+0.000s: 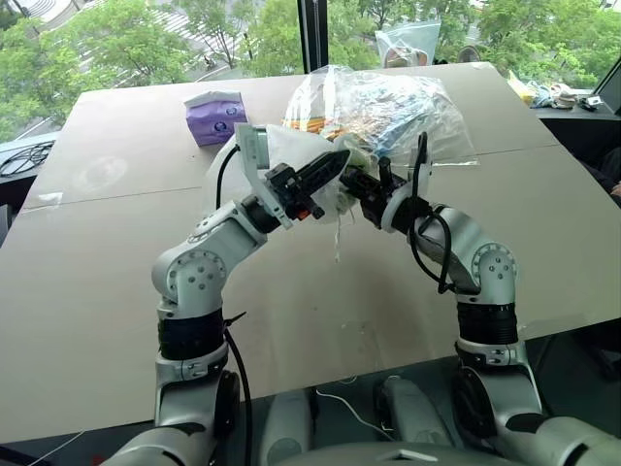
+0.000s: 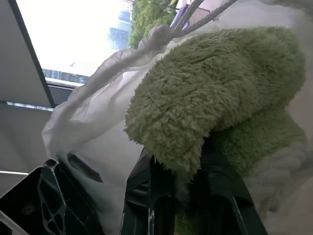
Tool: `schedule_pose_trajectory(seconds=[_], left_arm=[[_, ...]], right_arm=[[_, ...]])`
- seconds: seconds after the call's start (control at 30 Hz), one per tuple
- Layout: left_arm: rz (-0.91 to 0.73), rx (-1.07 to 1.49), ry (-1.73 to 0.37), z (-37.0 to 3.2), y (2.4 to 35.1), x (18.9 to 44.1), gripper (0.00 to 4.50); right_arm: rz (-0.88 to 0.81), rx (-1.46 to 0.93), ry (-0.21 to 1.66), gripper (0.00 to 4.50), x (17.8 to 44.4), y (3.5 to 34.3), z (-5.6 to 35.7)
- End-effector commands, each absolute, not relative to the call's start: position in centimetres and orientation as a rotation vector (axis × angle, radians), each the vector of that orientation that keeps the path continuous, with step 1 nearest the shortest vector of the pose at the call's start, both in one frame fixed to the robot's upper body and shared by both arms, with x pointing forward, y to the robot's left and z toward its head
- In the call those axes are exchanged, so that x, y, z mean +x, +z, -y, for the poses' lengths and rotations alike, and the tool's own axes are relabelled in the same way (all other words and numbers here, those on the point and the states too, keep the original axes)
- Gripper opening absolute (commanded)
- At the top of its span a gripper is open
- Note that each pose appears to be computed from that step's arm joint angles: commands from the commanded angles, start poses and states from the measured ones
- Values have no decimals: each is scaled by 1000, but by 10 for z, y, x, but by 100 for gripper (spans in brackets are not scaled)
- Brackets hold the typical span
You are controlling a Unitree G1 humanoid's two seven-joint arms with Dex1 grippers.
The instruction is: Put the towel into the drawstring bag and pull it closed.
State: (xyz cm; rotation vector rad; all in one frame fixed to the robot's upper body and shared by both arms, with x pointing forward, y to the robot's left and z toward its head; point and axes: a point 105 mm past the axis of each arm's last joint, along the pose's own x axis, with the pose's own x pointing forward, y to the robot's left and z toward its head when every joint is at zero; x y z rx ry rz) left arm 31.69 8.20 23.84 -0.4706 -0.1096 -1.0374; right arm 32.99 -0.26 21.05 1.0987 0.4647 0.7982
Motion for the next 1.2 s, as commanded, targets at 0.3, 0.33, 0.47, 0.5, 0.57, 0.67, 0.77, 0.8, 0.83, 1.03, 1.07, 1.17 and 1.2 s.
schedule_pose_trajectory(seconds=[0.3, 0.33, 0.47, 0.5, 0.57, 0.67, 0.77, 0.8, 0.83, 1.03, 1.07, 1.17, 1.2], left_arm=[[74, -398, -1188, -64, 232, 292, 0], [71, -370, -1156, -69, 230, 296, 0], [51, -288, -1060, -86, 221, 310, 0], [51, -280, -1044, -90, 221, 313, 0], [62, -290, -1027, -95, 224, 317, 0], [94, -308, -1006, -101, 233, 323, 0], [127, -348, -979, -107, 243, 330, 0], [135, -357, -970, -109, 245, 332, 0], [139, -363, -964, -110, 247, 333, 0], [145, -376, -952, -110, 251, 336, 0], [144, -377, -951, -110, 251, 336, 0], [141, -377, -949, -109, 251, 336, 0], [139, -377, -947, -109, 251, 336, 0]], right_arm=[[-391, 1057, 720, 7, 357, 215, -7], [-368, 1092, 690, 7, 362, 217, 0], [-306, 1056, 684, 82, 359, 217, 16], [-300, 1012, 690, 105, 356, 214, 19], [-298, 892, 678, 186, 353, 207, 23], [-285, 797, 725, 277, 344, 203, 28], [-272, 728, 806, 277, 330, 202, 34], [-267, 703, 834, 277, 325, 201, 36], [-262, 680, 855, 277, 321, 201, 38], [-93, 501, 1066, 277, 286, 221, 65], [-66, 435, 1054, 277, 286, 220, 73], [3, 221, 891, 277, 306, 212, 106], [26, 174, 819, 277, 316, 210, 120]])
